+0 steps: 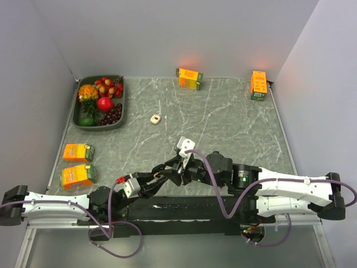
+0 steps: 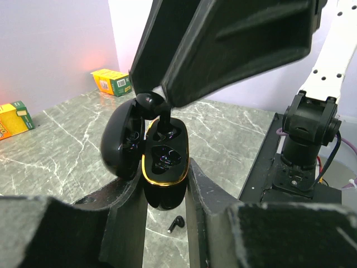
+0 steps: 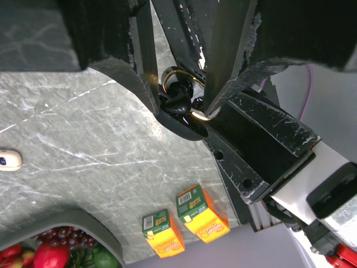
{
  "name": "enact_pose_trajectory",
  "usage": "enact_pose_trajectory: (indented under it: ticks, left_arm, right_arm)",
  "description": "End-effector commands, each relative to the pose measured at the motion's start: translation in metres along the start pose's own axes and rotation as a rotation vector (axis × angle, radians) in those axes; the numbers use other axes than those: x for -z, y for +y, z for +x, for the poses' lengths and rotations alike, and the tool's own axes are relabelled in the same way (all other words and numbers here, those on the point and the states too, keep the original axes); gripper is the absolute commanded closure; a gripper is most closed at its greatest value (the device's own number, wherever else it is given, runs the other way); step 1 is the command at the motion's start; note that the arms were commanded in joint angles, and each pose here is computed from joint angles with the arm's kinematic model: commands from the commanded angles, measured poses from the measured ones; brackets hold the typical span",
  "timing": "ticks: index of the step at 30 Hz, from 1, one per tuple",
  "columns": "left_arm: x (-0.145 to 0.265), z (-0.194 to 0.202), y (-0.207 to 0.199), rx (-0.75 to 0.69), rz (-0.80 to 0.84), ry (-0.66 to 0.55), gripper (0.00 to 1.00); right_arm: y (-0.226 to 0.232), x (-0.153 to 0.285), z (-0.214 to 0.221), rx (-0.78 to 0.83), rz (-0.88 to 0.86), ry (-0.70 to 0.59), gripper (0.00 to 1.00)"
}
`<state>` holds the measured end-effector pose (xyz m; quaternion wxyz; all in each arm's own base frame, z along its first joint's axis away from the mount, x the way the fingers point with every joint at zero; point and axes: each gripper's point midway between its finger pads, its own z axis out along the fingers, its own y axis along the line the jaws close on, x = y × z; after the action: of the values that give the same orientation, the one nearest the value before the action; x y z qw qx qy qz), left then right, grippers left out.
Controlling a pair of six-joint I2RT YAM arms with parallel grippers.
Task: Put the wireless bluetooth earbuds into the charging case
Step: Place the earbud in the charging case.
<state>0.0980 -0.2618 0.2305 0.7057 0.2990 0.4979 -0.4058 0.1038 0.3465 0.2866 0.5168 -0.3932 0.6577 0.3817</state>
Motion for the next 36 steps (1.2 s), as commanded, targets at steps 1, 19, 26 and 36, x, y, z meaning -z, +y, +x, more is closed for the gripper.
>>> enact_pose_trajectory:
  ticks: [1,19,26,36]
  left_arm:
    - [-0.008,-0.028,-0.001,0.046,-0.005,-0.077,0.99]
    - [-0.008,-0.030,-0.001,0.049,-0.006,-0.083,0.99]
    - [-0.008,-0.031,0.000,0.048,-0.006,-0.085,0.99]
    - [-0.008,-0.033,0.000,0.046,-0.009,-0.089,0.99]
  right_arm:
    - [0.000,0.016,-0.044,-0.037,0.000,-0.135,0.52]
    - [-0.001,0.013,-0.043,-0.027,0.011,-0.088,0.92]
    - [0.002,0.008,-0.036,-0.019,-0.001,-0.052,0.92]
    - [0.008,0.006,-0.028,-0.012,-0.032,-0.018,0.92]
